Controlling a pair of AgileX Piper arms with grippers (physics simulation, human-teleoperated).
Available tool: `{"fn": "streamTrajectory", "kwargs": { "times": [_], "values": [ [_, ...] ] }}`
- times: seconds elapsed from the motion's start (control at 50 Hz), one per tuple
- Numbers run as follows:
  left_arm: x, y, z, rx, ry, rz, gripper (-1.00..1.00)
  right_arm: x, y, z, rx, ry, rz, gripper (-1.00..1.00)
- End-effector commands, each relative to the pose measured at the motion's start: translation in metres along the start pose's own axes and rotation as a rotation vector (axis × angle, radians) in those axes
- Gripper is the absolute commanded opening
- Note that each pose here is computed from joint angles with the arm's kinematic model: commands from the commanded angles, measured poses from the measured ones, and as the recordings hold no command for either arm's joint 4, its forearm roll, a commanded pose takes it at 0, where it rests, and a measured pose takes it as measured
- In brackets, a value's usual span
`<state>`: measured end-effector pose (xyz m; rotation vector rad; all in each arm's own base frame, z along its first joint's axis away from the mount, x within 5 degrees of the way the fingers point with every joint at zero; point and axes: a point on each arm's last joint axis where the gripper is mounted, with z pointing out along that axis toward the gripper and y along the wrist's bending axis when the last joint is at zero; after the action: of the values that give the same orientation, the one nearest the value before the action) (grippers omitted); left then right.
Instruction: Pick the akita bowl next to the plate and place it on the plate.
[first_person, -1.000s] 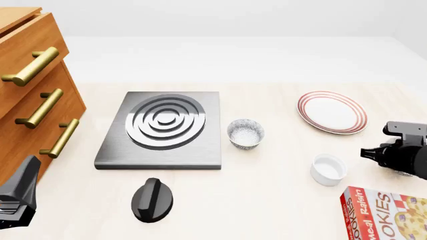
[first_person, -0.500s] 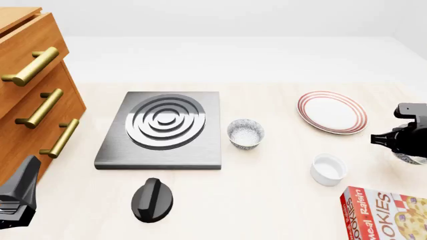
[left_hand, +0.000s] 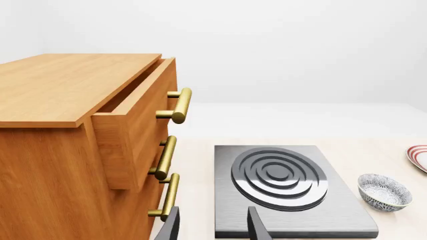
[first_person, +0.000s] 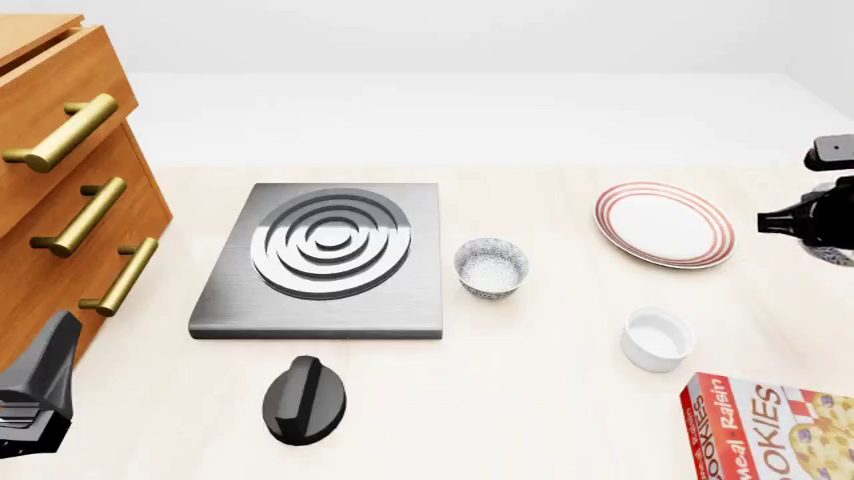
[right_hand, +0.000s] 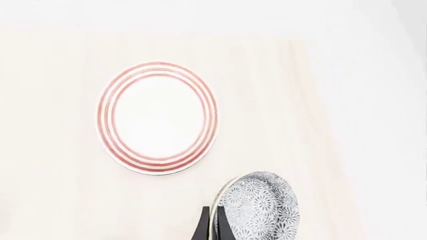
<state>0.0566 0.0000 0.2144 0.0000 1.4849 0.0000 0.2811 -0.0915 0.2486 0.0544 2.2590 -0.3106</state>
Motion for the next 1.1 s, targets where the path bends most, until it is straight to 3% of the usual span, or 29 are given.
{"fn": "streamTrajectory", "kwargs": {
  "times": [0.02, 0.48, 0.86, 0.98, 1.1],
  "values": [
    [0.000, 0.000, 0.000, 0.000, 0.000, 0.000, 1.00, -0.028, 0.003, -0.007, -0.015, -0.033, -0.056, -1.00],
    [0.000, 0.000, 0.000, 0.000, 0.000, 0.000, 1.00, -0.097, 0.020, -0.003, -0.075, -0.099, -0.164, -1.00],
    [0.000, 0.000, 0.000, 0.000, 0.000, 0.000, 1.00, -0.127, 0.050, 0.032, -0.139, -0.105, -0.223, -1.00],
    [0.000, 0.000, 0.000, 0.000, 0.000, 0.000, 1.00, -0.149, 0.060, 0.035, -0.160, -0.115, -0.252, -1.00],
    [0.000, 0.000, 0.000, 0.000, 0.000, 0.000, 1.00, -0.145, 0.070, 0.055, -0.174, -0.104, -0.272, -1.00]
  ]
}}
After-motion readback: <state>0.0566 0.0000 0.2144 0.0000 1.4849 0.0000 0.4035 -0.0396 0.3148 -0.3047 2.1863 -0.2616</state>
